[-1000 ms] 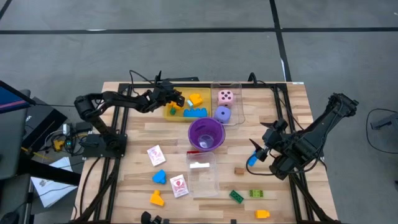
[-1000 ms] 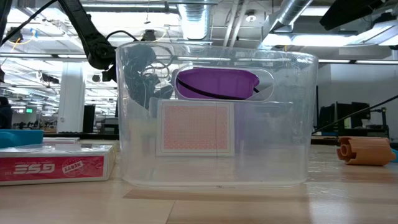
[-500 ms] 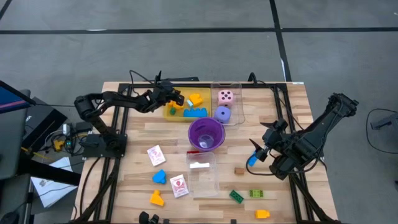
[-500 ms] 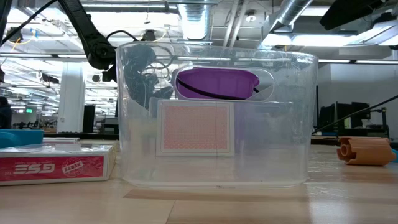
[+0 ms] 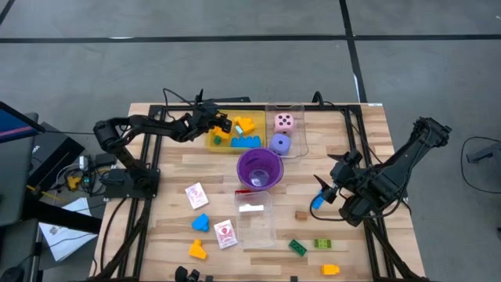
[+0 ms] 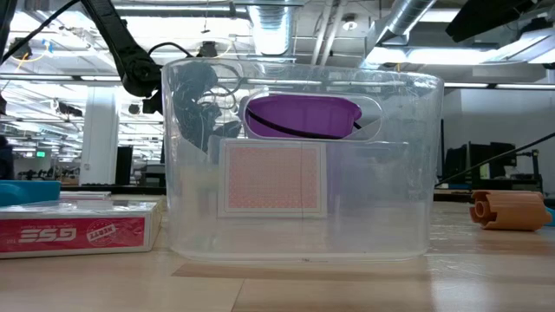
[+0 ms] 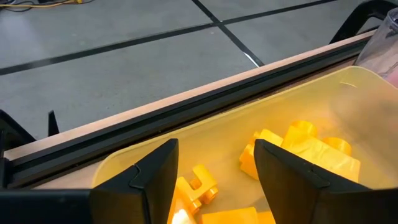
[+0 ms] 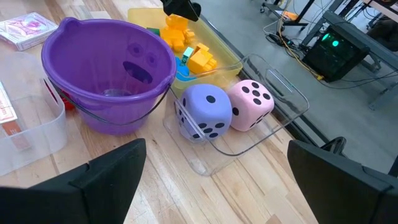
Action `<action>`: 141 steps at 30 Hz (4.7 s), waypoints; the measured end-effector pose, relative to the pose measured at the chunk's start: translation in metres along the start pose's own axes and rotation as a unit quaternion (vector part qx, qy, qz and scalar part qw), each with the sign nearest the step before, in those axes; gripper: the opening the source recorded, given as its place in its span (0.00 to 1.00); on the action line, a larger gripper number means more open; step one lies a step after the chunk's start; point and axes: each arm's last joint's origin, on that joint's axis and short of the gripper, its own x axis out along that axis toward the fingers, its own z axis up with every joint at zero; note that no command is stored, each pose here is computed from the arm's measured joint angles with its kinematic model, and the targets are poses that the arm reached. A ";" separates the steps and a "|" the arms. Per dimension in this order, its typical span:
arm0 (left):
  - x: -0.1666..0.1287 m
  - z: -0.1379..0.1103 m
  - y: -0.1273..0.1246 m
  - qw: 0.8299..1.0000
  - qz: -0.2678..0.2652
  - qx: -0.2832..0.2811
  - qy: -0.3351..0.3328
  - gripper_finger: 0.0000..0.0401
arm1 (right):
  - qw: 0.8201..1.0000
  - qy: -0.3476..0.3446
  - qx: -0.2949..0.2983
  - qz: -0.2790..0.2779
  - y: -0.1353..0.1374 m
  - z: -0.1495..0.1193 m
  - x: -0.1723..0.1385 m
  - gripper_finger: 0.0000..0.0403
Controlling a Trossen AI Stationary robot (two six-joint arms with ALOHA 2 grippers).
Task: Pick & Place Toys
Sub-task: Put the blue game piece into the yellow bin
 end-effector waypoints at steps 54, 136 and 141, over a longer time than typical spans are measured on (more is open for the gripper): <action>-0.088 0.002 -0.053 0.895 -0.367 0.245 0.065 0.52 | 1.000 -0.001 -0.006 0.004 0.000 -0.001 -0.002 0.95; -0.187 -0.017 -0.070 0.769 -0.566 0.146 -0.259 0.52 | 0.766 0.388 0.476 -0.189 0.068 -0.092 0.099 0.95; -0.187 -0.017 -0.069 0.769 -0.566 0.146 -0.259 0.52 | 0.761 0.392 0.475 -0.203 0.076 -0.099 0.104 0.95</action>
